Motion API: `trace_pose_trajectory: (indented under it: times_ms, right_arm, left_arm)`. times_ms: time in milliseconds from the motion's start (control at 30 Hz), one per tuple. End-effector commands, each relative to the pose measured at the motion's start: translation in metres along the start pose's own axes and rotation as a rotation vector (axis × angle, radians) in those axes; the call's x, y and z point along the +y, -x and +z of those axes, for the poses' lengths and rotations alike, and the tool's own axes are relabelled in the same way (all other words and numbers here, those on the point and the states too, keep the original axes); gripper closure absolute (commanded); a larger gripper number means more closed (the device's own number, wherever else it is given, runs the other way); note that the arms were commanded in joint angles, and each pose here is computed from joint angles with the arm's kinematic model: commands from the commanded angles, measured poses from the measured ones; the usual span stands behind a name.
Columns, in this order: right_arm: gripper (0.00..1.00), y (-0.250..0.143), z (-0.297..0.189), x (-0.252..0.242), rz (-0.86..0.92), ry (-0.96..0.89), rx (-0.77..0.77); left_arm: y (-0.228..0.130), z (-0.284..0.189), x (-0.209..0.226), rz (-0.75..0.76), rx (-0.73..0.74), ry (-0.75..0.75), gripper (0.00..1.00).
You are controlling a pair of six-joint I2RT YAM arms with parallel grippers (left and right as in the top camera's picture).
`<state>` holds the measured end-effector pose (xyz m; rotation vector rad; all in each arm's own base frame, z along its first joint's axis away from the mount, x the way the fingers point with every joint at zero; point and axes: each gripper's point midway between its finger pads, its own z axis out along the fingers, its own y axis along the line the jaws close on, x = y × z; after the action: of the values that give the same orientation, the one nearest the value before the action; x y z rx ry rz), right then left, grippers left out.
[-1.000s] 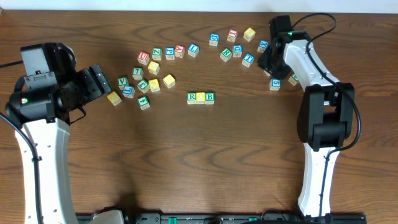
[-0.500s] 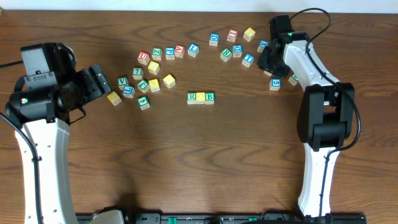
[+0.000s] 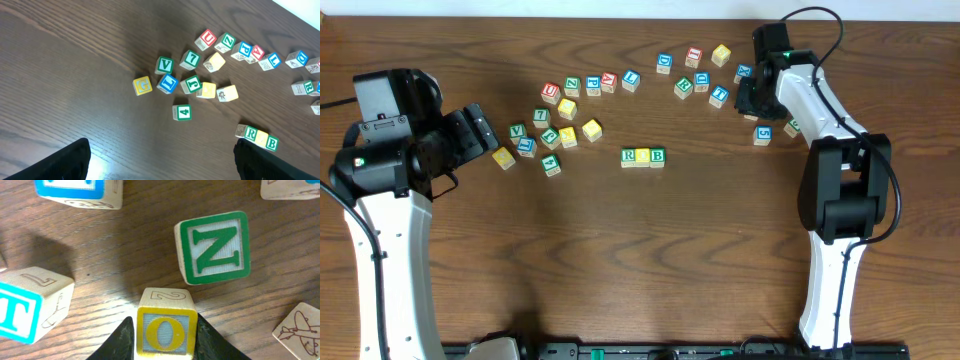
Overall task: Spell out ROBOT
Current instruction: 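Carry the yellow O block and lower it right of the B block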
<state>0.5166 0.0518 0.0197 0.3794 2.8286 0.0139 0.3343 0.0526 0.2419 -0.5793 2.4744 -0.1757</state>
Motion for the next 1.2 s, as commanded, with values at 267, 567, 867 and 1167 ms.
trace_pose_trajectory:
  times_ms: [267, 567, 867, 1167]
  right_arm:
    - [0.72, 0.005, -0.023, 0.013, -0.051, 0.013, -0.038]
    - [0.72, -0.031, -0.028, 0.062, -0.159, 0.194, 0.081]
    - [0.71, -0.085, -0.036, 0.09, -0.284, 0.168, 0.21]
    - [0.7, -0.121, -0.043, 0.116, -0.37, 0.16, 0.27]
  left_arm:
    - [0.001, 0.002, 0.003, -0.016, 0.003, 0.013, 0.09]
    - [0.001, 0.002, 0.003, -0.016, 0.003, 0.013, 0.1]
    - [0.001, 0.002, 0.003, -0.016, 0.003, 0.013, 0.1]
    - [0.001, 0.002, 0.003, -0.016, 0.003, 0.013, 0.09]
